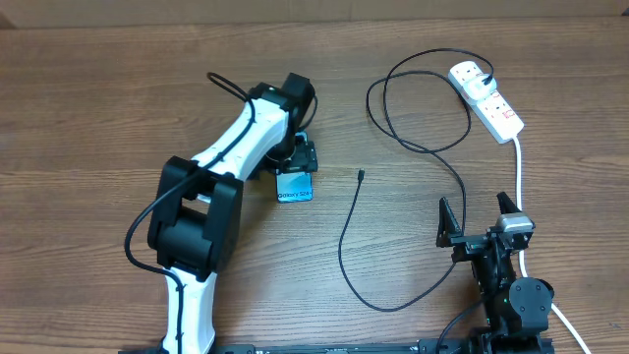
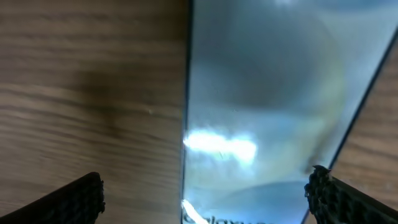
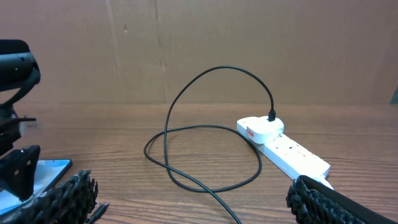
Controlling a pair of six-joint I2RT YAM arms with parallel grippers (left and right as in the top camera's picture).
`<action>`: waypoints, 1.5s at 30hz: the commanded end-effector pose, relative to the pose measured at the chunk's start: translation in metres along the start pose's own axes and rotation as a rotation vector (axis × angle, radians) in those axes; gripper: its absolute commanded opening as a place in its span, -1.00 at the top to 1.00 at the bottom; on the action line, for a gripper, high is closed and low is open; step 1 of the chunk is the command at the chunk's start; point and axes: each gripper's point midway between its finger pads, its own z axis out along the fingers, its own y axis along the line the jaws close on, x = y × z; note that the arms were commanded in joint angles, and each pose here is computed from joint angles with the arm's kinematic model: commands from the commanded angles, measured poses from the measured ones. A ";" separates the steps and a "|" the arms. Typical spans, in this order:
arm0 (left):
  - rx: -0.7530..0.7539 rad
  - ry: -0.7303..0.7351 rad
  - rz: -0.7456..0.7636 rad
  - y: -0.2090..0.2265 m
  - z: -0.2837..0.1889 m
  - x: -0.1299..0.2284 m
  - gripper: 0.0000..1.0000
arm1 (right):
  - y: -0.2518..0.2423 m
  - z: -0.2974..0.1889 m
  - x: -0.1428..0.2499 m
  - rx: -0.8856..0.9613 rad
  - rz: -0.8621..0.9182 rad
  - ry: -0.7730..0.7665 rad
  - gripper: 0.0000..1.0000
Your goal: Plug charger to phone and switch on socket
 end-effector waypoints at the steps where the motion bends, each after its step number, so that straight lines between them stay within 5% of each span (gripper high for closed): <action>1: 0.007 -0.013 -0.019 0.000 0.001 -0.005 -0.99 | 0.001 0.000 0.002 -0.003 0.002 -0.005 -0.99; 10: 0.118 -0.011 0.088 -0.022 0.000 -0.007 -0.99 | 0.001 0.000 0.002 -0.003 0.002 -0.005 -1.00; 45: 0.015 -0.114 0.008 -0.020 0.000 -0.017 -0.99 | 0.001 0.000 0.002 -0.003 0.002 -0.005 -1.00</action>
